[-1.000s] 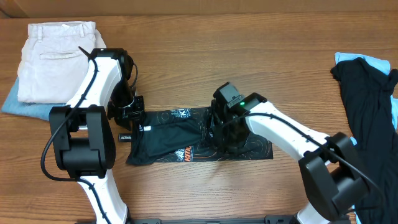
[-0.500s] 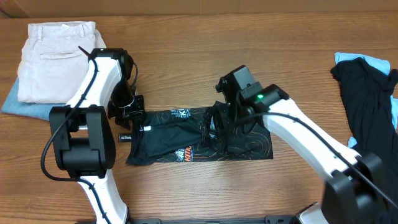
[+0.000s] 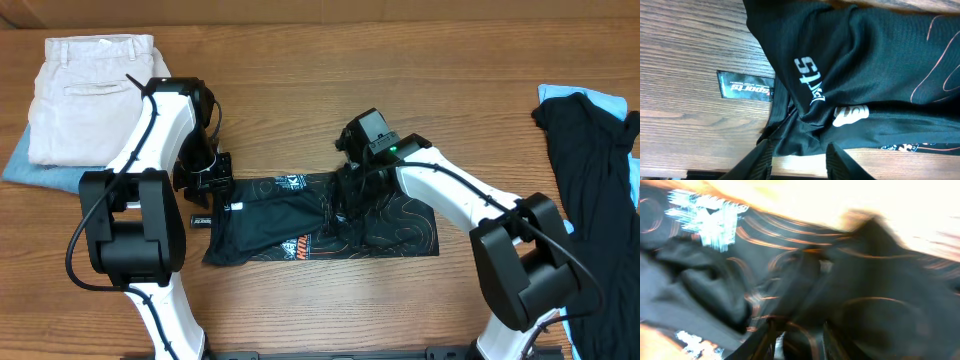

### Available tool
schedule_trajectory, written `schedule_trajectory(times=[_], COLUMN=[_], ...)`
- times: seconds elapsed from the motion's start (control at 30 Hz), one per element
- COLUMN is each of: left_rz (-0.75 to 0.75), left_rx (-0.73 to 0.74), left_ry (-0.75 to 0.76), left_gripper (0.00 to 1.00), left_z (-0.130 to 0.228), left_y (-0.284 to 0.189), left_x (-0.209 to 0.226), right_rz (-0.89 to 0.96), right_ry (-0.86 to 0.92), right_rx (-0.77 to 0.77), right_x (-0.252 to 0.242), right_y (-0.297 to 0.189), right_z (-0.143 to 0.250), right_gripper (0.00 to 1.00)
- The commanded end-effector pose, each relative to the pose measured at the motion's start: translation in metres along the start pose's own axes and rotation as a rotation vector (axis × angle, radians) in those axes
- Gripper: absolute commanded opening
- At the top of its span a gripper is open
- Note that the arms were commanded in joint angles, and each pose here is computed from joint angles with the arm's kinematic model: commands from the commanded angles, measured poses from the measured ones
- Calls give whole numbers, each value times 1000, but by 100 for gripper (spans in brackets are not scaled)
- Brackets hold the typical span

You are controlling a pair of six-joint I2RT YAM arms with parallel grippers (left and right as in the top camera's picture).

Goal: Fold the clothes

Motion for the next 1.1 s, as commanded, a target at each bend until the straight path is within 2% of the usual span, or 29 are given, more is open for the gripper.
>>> schedule_trajectory(times=[0.0,0.23,0.33,0.6,0.77,1.07], left_rz=[14,11,19,-15,-13,63], left_rx=[-17,-29,-49,-105,-105,-52], left_ry=[0,0,5,6,5,8], left_gripper=[43,52,55,66,68,70], left_z=[5,3,0,-7,-8,-4], left_y=[-7,-7,-7,-7,2,52], left_x=[1,1,0,2,2,1], right_rz=[-214,-251,-247,-99,-44,-42], right_ry=[-68,-76,-64,-50,-54,-21], right_rx=[53,67,60,-21,-50,-14], right_x=[16,21,20,31,38,38], right_y=[15,14,2,-79,-112,-115], right_z=[6,7,3,-20,-21,-14], right_gripper=[34,35,39,45,47,48])
Point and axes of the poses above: each gripper's point midway between its finger pads, its own y axis out along the fingers, its own x axis along the line the jaws close on, z = x × y, the point moved 10 cm from there along -y, back along the fingers, and after that the axes turned 9 degrees about -y, right-handed, at the moved point
